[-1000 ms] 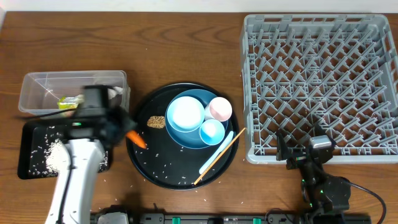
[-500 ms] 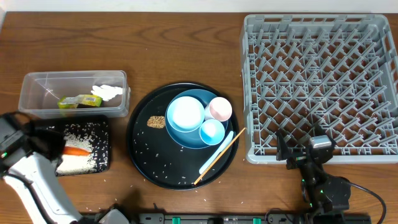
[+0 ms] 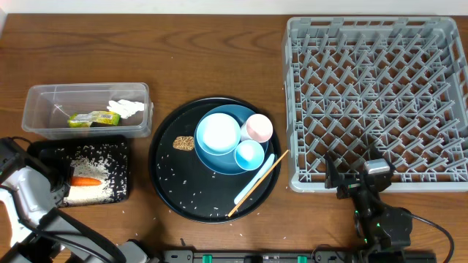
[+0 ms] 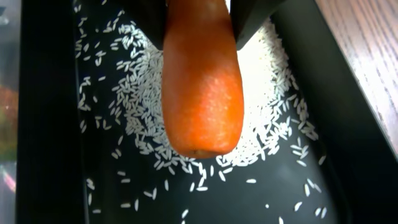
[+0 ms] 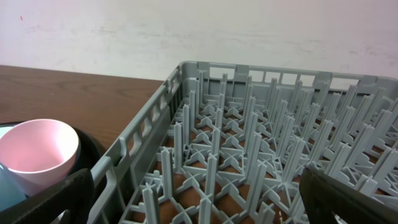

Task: Sort waste into correct bins and load items into the dishwasher rack
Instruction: 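Carry the carrot left and release it onto the black tray, then reach the left gripper to the brown morel mushroom and grasp it, then carry the mushroom left and release it onto the black tray, then reach the left gripper to the light-blue cup and grasp it, then lift the light-blue cup high above the round tray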

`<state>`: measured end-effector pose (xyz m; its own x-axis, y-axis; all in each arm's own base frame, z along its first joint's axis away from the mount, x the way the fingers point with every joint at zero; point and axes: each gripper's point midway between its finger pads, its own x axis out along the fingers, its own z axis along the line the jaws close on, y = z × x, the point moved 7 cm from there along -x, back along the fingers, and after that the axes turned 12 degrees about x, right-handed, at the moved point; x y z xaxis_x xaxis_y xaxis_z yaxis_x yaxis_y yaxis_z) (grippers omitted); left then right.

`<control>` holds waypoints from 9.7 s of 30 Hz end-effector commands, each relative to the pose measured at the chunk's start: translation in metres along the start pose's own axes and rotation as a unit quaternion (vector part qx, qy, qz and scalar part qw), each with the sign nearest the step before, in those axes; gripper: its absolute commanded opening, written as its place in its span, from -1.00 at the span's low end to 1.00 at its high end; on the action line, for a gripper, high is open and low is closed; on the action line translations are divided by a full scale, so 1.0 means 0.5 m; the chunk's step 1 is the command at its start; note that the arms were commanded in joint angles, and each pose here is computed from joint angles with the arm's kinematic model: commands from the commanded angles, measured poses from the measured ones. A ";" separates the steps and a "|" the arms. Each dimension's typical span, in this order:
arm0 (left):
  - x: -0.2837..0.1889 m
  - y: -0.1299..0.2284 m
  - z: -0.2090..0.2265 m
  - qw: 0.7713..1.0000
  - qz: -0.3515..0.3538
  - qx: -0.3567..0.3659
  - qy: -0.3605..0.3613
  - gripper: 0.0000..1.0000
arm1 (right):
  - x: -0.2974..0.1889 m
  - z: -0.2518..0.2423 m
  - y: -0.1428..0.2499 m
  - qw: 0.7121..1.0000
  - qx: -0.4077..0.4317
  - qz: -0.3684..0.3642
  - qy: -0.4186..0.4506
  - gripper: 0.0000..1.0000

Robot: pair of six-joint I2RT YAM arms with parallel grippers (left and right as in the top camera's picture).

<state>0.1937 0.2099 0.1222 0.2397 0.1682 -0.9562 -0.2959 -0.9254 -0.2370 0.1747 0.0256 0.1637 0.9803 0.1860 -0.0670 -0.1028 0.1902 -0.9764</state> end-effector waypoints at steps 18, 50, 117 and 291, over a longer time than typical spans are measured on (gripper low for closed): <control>-0.134 -0.014 -0.103 0.981 -0.045 0.047 0.185 0.10 | 0.000 0.002 0.002 1.000 -0.004 0.001 -0.005 0.99; -0.024 0.428 -0.400 0.867 -0.014 0.495 0.062 0.23 | 0.000 0.002 0.002 1.000 -0.004 0.001 -0.005 0.99; -0.071 0.439 -0.387 0.892 0.023 0.435 0.119 0.04 | 0.000 0.002 0.001 1.000 -0.004 0.001 -0.005 0.98; -0.402 0.404 -0.427 0.467 0.240 0.478 0.704 -0.88 | -0.069 0.160 -0.129 0.920 0.179 0.043 -0.347 0.98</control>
<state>0.2861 -0.0799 0.2925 0.1573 -0.9841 -0.0821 -0.7788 -0.0725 -0.6230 0.1516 0.0696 0.2163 0.7774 0.6200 0.1064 -0.2294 0.4370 -0.8697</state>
